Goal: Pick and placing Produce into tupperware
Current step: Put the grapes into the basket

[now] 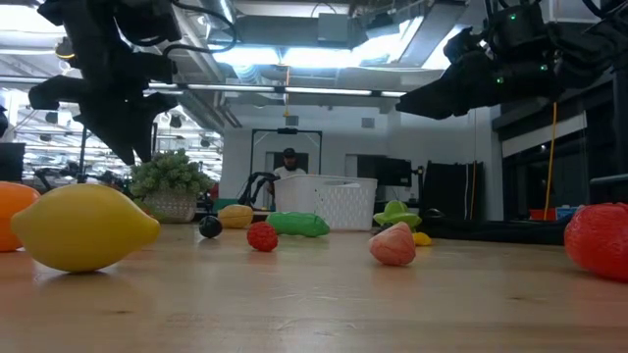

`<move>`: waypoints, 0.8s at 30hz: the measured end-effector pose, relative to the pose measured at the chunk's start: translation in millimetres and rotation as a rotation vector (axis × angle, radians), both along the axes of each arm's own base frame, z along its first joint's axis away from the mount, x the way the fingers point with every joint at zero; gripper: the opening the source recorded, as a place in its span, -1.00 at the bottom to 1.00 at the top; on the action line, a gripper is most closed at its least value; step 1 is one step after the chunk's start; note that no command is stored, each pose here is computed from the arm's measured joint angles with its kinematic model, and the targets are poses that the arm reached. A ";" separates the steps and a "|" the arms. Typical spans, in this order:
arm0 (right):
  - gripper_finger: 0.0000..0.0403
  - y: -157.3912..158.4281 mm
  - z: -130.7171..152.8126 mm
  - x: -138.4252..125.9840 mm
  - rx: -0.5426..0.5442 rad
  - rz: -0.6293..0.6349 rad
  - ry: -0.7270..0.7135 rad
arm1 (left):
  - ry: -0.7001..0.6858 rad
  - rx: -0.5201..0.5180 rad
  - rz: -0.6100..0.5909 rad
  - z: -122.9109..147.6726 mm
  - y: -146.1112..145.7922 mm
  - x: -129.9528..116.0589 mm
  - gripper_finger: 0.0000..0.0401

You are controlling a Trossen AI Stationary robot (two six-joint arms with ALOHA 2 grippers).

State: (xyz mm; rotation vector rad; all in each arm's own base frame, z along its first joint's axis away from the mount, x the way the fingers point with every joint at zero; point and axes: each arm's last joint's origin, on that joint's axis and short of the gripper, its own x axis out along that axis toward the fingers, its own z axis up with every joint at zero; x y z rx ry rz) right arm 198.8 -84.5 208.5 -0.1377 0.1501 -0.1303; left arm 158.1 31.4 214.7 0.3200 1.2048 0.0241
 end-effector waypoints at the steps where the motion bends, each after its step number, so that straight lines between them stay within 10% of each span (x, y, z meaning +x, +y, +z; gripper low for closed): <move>1: 0.34 0.0 0.0 0.0 0.000 0.000 0.000 | 0.000 -0.002 0.005 -0.1 0.0 -0.1 -0.38; 13: 0.34 0.0 0.1 0.0 0.000 0.001 0.000 | 0.053 -0.012 0.007 -2.1 -0.9 -4.9 -0.32; 24: 0.34 0.0 0.2 0.1 0.000 0.001 -0.001 | 0.055 -0.010 0.004 -2.1 -0.8 -5.0 0.29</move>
